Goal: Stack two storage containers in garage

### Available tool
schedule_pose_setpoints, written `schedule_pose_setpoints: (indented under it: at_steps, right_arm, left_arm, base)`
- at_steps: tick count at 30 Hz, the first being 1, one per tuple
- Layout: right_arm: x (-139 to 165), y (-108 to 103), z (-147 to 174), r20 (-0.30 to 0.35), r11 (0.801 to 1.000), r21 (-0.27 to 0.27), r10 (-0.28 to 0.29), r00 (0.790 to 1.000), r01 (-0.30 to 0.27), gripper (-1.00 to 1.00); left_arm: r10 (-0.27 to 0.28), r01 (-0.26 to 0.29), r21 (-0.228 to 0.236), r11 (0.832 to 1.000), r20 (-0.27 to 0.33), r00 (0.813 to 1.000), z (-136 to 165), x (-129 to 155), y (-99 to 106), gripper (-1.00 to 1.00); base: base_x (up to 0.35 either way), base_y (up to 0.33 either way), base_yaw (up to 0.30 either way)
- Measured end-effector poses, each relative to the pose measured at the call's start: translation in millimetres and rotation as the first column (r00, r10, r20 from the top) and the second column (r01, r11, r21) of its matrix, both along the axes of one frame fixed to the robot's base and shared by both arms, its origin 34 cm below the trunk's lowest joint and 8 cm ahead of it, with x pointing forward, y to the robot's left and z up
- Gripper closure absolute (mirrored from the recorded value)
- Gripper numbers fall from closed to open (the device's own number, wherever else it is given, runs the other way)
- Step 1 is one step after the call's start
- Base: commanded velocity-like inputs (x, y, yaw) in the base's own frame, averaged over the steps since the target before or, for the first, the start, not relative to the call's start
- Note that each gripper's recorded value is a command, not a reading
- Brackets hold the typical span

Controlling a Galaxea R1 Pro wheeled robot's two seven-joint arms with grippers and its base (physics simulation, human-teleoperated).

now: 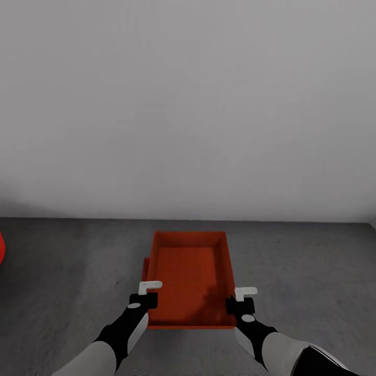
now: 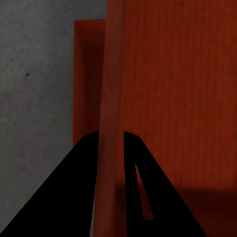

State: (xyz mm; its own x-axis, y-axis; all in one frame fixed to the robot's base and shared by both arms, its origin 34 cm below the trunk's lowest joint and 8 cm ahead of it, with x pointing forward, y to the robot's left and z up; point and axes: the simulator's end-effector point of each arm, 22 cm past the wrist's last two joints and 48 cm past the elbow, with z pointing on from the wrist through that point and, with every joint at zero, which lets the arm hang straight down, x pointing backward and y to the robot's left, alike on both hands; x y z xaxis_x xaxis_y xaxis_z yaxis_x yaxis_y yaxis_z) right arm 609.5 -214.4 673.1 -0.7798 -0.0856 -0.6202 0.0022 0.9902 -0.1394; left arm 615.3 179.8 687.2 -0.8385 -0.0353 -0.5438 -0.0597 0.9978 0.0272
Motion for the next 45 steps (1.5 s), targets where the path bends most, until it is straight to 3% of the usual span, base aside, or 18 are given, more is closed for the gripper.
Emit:
schedule_pose_setpoints:
  at_steps: [25, 45]
  right_arm:
    - [-13, 0, -19, -0.039, 1.000, 0.002, -0.001, 0.999, 0.001, 1.00]
    - [-22, -1, -32, -0.066, 1.000, 0.002, -0.001, 0.998, 0.001, 1.00]
  left_arm:
    - [-0.001, 0.001, 0.001, 1.000, -0.039, 0.999, -19, -12, 0, 1.00]
    - [-0.002, 0.002, 0.001, 1.000, -0.066, 0.998, -32, -21, -1, 1.00]
  base:
    - [0.006, 0.000, 0.000]
    - [0.125, 0.000, 0.000]
